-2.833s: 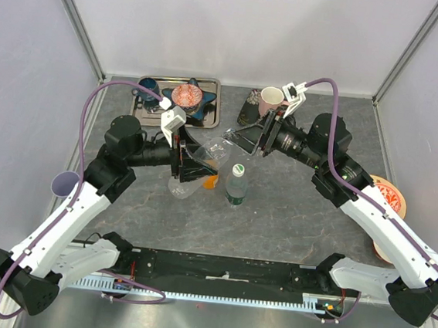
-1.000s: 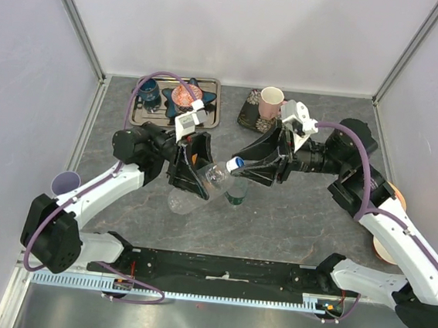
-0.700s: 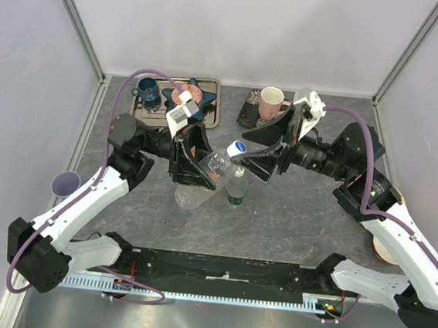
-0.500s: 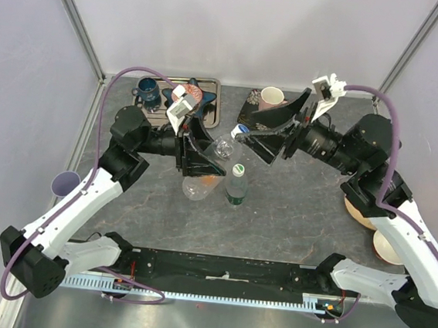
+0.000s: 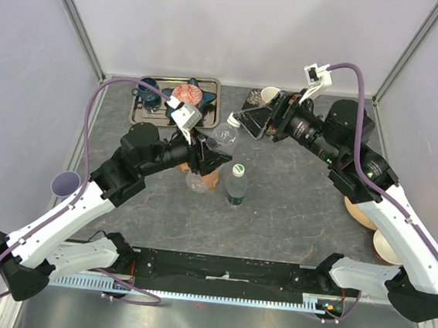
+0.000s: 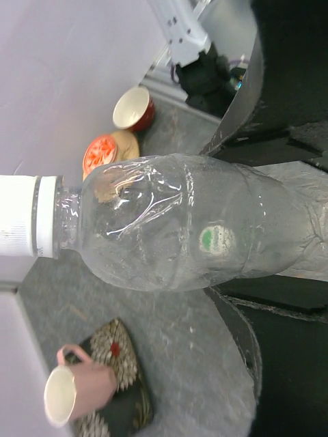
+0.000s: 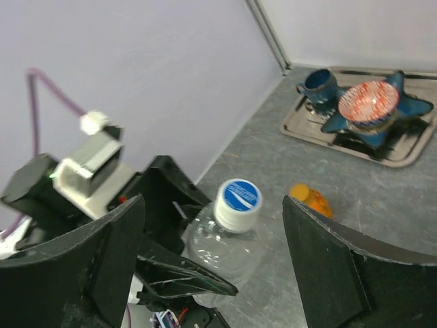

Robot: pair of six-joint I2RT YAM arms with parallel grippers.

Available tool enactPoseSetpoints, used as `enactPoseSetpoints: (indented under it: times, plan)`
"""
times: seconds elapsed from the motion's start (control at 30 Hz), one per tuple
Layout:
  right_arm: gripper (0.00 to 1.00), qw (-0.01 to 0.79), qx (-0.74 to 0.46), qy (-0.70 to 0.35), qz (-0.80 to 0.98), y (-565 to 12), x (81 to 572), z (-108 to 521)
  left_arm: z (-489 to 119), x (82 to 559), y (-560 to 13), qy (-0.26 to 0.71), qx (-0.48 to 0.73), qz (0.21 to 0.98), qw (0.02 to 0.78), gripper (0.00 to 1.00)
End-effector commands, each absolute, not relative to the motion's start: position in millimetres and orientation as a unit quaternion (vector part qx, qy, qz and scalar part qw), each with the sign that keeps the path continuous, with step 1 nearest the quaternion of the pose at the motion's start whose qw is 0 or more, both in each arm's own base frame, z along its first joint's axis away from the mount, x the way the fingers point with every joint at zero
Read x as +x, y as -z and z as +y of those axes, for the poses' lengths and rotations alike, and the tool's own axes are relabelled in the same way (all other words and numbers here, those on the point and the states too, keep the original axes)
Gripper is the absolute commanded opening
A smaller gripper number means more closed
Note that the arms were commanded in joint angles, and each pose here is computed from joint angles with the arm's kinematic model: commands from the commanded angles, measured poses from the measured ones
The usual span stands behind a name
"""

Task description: Unscrew the bottle caps

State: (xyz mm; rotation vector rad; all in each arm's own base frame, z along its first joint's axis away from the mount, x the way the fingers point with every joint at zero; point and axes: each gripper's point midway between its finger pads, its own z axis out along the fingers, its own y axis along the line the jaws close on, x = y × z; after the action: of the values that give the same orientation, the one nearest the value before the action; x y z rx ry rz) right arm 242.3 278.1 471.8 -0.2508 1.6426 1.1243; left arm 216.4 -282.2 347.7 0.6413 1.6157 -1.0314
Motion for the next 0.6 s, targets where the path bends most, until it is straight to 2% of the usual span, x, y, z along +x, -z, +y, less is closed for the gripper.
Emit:
enactPoseSetpoints:
  times: [0.0, 0.37, 0.57]
  plan:
    - [0.87, 0.533, -0.068, -0.453, 0.711, -461, 256, 275, -260, 238, -357, 0.320, 0.246, 0.675, 0.618, 0.25]
    - [0.80, 0.512, -0.077, -0.467, 0.717, -451, 261, 291, -270, 232, -349, 0.297, 0.268, 0.674, 0.621, 0.25]
    - [0.73, 0.501, -0.079, -0.465, 0.726, -440, 266, 298, -273, 230, -349, 0.296, 0.274, 0.672, 0.621, 0.25]
